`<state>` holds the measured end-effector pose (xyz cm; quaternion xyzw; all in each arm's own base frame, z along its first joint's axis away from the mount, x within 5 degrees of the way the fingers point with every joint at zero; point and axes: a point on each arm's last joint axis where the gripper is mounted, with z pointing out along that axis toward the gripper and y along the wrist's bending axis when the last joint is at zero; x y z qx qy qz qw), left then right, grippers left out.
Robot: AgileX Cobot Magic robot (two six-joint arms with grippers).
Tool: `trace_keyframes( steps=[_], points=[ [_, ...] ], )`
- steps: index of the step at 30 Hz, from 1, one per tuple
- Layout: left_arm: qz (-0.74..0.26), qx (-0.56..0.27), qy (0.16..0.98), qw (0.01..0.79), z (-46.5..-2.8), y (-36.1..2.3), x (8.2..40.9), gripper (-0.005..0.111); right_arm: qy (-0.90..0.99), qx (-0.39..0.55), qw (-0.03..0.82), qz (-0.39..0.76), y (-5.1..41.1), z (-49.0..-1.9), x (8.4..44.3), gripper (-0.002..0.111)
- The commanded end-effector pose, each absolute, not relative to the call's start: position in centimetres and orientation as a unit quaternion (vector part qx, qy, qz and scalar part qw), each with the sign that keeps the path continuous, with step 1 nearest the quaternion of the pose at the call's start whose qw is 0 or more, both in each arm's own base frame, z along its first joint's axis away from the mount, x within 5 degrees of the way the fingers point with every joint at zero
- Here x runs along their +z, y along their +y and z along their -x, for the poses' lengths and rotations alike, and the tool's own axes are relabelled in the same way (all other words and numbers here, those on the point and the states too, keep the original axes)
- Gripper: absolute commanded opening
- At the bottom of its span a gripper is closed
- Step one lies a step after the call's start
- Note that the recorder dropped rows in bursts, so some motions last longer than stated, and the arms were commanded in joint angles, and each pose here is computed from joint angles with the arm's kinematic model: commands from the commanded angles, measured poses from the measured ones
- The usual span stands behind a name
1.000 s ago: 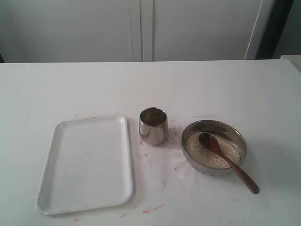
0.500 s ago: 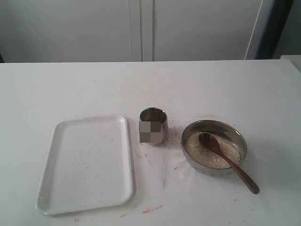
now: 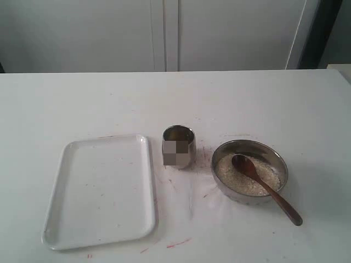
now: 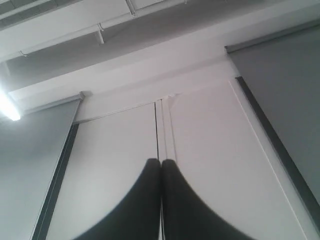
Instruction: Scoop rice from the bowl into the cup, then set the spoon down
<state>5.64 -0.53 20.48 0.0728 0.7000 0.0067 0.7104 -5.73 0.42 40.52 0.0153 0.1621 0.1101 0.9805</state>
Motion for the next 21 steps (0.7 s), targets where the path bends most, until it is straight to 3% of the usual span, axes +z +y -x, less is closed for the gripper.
trace_keyframes(
  steps=[1, 10, 21],
  points=[
    [-0.072, 0.007, 0.699, 0.711, -5.6, -0.5, 20.6, 0.014, 0.186, 0.095, 0.978, -0.006, 0.6, 7.4, 44.0, 0.0],
    [-0.072, 0.007, 0.699, 0.711, -5.6, -0.5, 20.6, 0.014, 0.235, 0.118, 0.965, -0.007, 0.1, 6.6, 49.9, 0.0],
    [-0.072, 0.007, 0.699, 0.711, -5.6, -0.5, 20.6, 0.014, 0.334, 0.118, 0.935, -0.016, -0.1, 3.1, 52.7, 0.0]
  ],
)
